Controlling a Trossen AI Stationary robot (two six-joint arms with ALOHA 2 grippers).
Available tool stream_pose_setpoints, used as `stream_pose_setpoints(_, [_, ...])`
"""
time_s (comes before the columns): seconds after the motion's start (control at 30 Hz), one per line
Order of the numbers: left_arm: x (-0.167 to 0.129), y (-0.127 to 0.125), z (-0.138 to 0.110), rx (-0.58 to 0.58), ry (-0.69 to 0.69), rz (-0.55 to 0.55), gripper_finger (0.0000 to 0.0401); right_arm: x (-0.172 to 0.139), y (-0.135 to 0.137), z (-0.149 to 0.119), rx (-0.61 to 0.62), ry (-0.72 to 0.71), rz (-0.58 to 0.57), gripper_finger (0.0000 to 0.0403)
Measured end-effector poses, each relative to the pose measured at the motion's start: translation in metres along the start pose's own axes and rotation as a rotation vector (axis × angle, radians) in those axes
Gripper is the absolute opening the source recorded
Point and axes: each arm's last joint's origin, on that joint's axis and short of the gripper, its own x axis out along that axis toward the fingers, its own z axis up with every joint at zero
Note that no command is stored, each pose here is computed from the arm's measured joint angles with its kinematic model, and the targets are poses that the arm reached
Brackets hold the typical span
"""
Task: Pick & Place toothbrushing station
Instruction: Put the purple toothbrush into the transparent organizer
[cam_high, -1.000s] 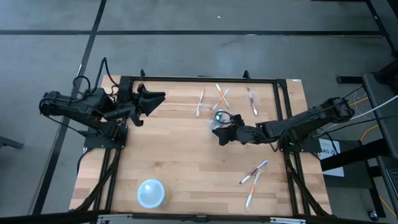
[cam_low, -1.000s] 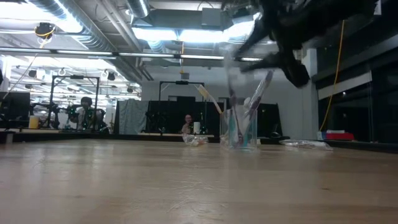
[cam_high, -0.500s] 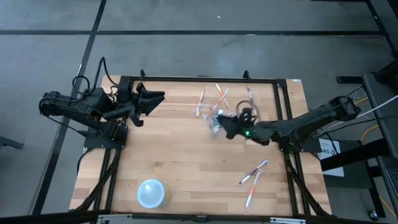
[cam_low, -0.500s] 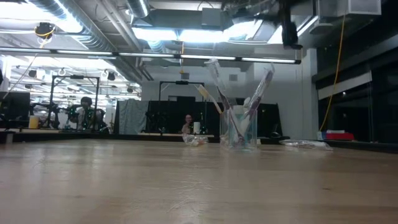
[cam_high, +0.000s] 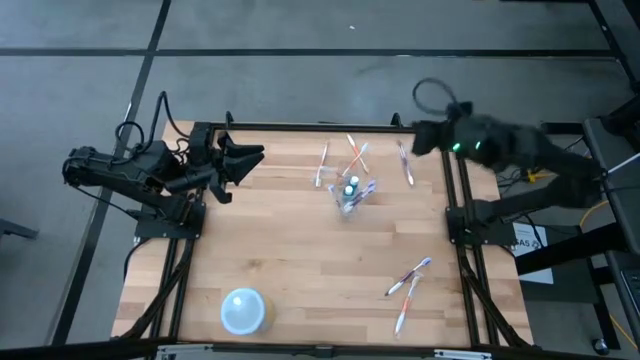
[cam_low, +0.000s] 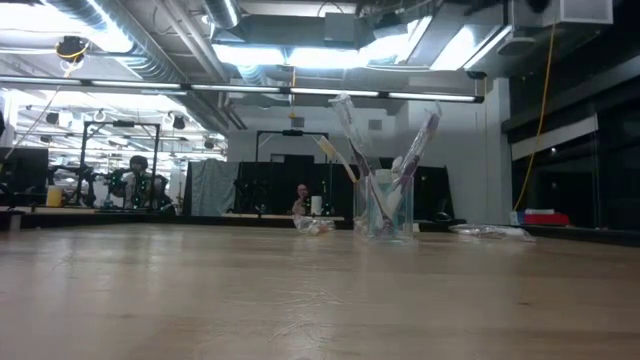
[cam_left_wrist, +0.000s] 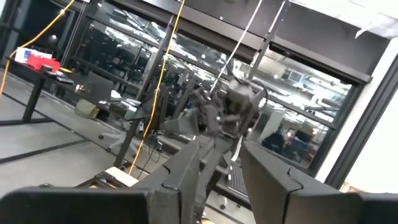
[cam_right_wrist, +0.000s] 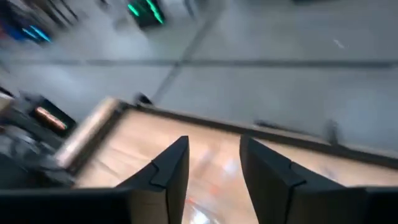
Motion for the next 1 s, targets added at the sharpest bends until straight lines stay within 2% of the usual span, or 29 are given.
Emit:
stream_pose_setpoints(0.07, [0.000, 0.000, 0.000, 0.016, -0.001, 0.001, 0.0113, -0.003, -0.013, 0.013, 0.005, 0.088, -0.043, 0.0136])
stream_pose_setpoints(0.13, [0.000, 0.000, 0.000, 0.029, -0.004, 0.010, 0.0113, 0.002, -0.024, 0.013, -0.013, 0.223, -0.083, 0.0131])
stream_pose_setpoints(0.27, [0.000, 0.000, 0.001, 0.029, -0.010, 0.014, 0.0113, 0.027, -0.043, -0.004, -0.079, 0.527, -0.245, 0.0128])
stream_pose_setpoints(0.37, [0.000, 0.000, 0.001, 0.029, -0.011, 0.012, 0.0113, 0.055, -0.051, -0.022, -0.075, 0.668, -0.255, 0.0128])
stream_pose_setpoints(0.5, [0.000, 0.000, 0.001, 0.022, -0.010, 0.003, 0.0113, 0.093, -0.066, -0.043, -0.067, 0.723, -0.219, 0.0128])
stream_pose_setpoints(0.6, [0.000, -0.001, 0.002, 0.002, -0.022, -0.005, 0.0113, 0.120, -0.089, -0.060, -0.063, 0.787, -0.285, 0.0128])
stream_pose_setpoints(0.77, [-0.002, -0.005, 0.004, -0.021, -0.039, -0.036, 0.0113, 0.146, -0.122, -0.076, -0.063, 0.845, -0.369, 0.0128])
stream_pose_setpoints(1.0, [-0.002, -0.005, 0.004, -0.023, -0.042, -0.031, 0.0113, 0.173, -0.145, -0.086, -0.053, 0.925, -0.438, 0.0128])
